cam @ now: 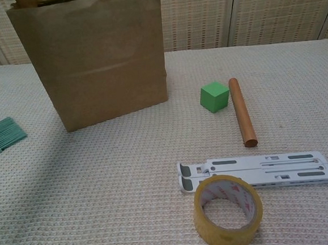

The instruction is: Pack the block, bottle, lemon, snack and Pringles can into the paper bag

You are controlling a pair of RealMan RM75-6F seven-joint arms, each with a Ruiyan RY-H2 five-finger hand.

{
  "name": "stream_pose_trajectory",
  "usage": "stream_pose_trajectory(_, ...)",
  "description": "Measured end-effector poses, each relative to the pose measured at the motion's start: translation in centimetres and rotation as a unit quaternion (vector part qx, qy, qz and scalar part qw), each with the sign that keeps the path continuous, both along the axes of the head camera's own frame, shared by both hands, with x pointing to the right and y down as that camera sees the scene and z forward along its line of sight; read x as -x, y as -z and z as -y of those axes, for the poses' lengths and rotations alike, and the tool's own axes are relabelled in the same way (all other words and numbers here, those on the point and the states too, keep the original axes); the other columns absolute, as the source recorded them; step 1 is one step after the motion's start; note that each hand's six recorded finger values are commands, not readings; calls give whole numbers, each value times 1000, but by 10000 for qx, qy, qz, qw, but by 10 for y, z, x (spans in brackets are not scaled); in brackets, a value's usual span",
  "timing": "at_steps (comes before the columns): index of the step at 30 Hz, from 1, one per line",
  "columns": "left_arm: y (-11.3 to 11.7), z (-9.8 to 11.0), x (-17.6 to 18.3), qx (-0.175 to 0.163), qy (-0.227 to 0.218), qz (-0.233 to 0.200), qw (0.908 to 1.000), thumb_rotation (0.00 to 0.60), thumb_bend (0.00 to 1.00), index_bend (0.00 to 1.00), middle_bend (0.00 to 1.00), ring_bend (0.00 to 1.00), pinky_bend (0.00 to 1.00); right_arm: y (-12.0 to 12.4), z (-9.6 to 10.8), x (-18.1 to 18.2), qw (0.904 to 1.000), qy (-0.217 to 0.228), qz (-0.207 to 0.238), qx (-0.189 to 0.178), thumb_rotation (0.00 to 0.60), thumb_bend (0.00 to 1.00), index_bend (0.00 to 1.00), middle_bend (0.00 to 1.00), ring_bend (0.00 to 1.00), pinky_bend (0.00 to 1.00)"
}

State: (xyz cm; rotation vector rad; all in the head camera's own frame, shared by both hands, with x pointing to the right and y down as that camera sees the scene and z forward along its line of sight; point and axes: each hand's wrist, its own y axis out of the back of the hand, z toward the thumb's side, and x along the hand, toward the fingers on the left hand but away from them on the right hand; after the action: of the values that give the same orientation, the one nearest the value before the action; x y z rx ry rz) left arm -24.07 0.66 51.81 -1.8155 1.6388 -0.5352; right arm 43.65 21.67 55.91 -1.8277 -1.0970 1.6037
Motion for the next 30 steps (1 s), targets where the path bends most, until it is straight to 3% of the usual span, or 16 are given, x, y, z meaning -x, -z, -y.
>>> stream_pose_trajectory(6, -18, -9, -15, 284, -211, 112, 9993, 600, 610, 614, 633, 580, 707, 0, 0, 0, 10000, -5, 22, 32, 600, 99, 0, 0, 0, 50)
stream_pose_trajectory(9, -32, -15, -20, 485, -477, 301, 9972, 600, 546, 532, 482, 423, 617, 0, -1, 1, 10000, -9, 36, 42, 600, 99, 0, 0, 0, 50)
stream_pose_trajectory(12, -49, -20, -24, 739, -790, 550, 9926, 600, 449, 337, 269, 218, 450, 0, -1, 1, 10000, -9, 47, 43, 600, 99, 0, 0, 0, 50)
stream_pose_trajectory(14, -57, -22, -26, 901, -939, 680, 9892, 600, 406, 133, 77, 46, 289, 0, 0, 1, 10000, -10, 46, 37, 600, 99, 0, 0, 0, 50)
stream_pose_trajectory(15, -61, -22, -26, 1012, -1007, 737, 9870, 600, 402, 71, 30, 14, 245, 0, 0, 1, 10000, -12, 46, 36, 600, 99, 0, 0, 0, 50)
stream_pose_trajectory(19, -65, -20, -22, 1237, -1071, 823, 9831, 600, 384, 21, 6, 2, 189, 0, 0, 1, 10000, -9, 44, 43, 600, 99, 0, 0, 0, 50)
stream_pose_trajectory(30, -53, -25, -5, 1173, -956, 923, 9842, 600, 386, 66, 12, 3, 192, 1, 0, 0, 10000, -2, 20, 10, 600, 99, 0, 0, 0, 50)
